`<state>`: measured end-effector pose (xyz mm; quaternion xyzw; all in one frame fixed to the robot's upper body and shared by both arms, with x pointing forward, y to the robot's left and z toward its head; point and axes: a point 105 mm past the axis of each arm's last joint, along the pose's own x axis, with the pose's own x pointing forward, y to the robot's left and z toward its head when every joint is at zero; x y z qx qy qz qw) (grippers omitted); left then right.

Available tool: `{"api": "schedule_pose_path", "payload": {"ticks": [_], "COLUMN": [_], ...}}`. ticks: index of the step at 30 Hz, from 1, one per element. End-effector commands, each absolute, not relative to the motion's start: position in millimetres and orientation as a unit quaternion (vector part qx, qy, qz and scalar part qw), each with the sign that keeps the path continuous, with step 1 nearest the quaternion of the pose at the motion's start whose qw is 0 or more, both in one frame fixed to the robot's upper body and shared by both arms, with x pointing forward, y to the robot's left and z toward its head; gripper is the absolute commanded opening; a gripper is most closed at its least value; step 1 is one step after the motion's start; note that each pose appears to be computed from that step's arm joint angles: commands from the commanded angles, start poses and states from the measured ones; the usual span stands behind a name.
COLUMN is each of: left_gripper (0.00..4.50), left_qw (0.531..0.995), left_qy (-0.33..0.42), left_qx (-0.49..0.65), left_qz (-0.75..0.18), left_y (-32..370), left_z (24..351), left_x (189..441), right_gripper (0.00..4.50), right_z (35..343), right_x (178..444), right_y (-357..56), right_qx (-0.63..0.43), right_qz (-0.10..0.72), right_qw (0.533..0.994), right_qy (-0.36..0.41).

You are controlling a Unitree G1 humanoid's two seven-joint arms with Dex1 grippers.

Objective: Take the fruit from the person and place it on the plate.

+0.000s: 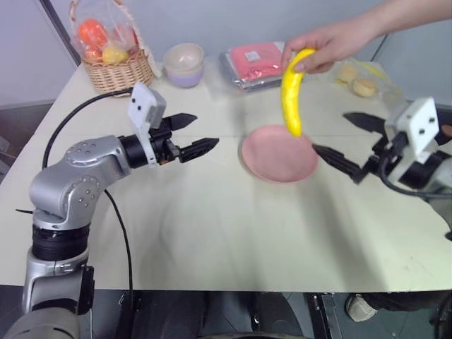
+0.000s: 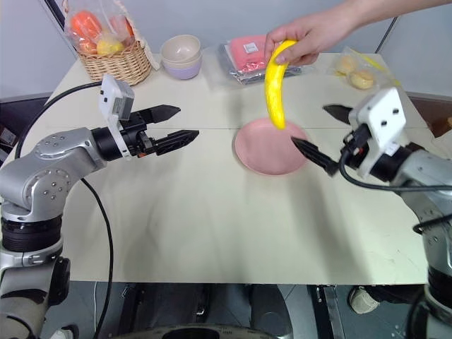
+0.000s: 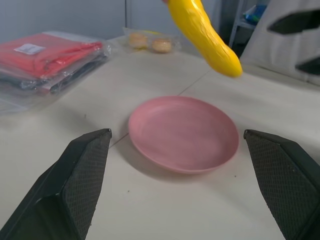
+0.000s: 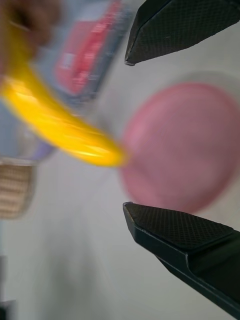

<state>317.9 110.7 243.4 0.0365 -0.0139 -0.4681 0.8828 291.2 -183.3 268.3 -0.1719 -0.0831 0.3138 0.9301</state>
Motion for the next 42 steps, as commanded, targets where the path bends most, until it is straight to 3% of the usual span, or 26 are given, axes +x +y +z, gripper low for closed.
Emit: {"api": "schedule_pose_path", "payload": {"ticks": [1,9,28,31,33,37,42], "left_gripper": [4.43,4.43,4.43,4.50,4.50,4.50,4.50], "left_qw": [0.880,0.883,0.889,0.889,0.889,0.889,0.889], "left_qy": [-0.045,-0.049,-0.054,-0.054,-0.053,-0.052,-0.052], "left_qx": [0.049,0.051,0.053,0.053,0.054,0.053,0.052], "left_qz": [-0.470,-0.464,-0.452,-0.451,-0.451,-0.451,-0.451], "left_y": [109.0,109.7,112.6,112.8,112.9,113.2,113.4], "left_z": [257.5,258.4,259.1,259.0,259.0,258.8,258.8], "left_x": [315.3,314.6,310.9,310.6,310.5,310.6,311.6], "right_gripper": [4.50,4.50,4.50,3.66,2.57,0.94,0.94], "right_z": [280.0,273.6,263.8,266.9,268.2,268.7,268.4], "right_x": [298.8,321.4,364.1,365.8,365.7,364.9,364.0], "right_y": [-169.8,-141.4,-139.9,-138.0,-136.9,-135.6,-135.4], "right_qx": [-0.142,-0.112,-0.101,-0.101,-0.102,-0.107,-0.112], "right_qz": [0.315,0.318,0.282,0.283,0.285,0.287,0.286], "right_qw": [0.933,0.936,0.950,0.949,0.948,0.947,0.946], "right_qy": [-0.105,-0.105,-0.090,-0.096,-0.099,-0.102,-0.100]}}
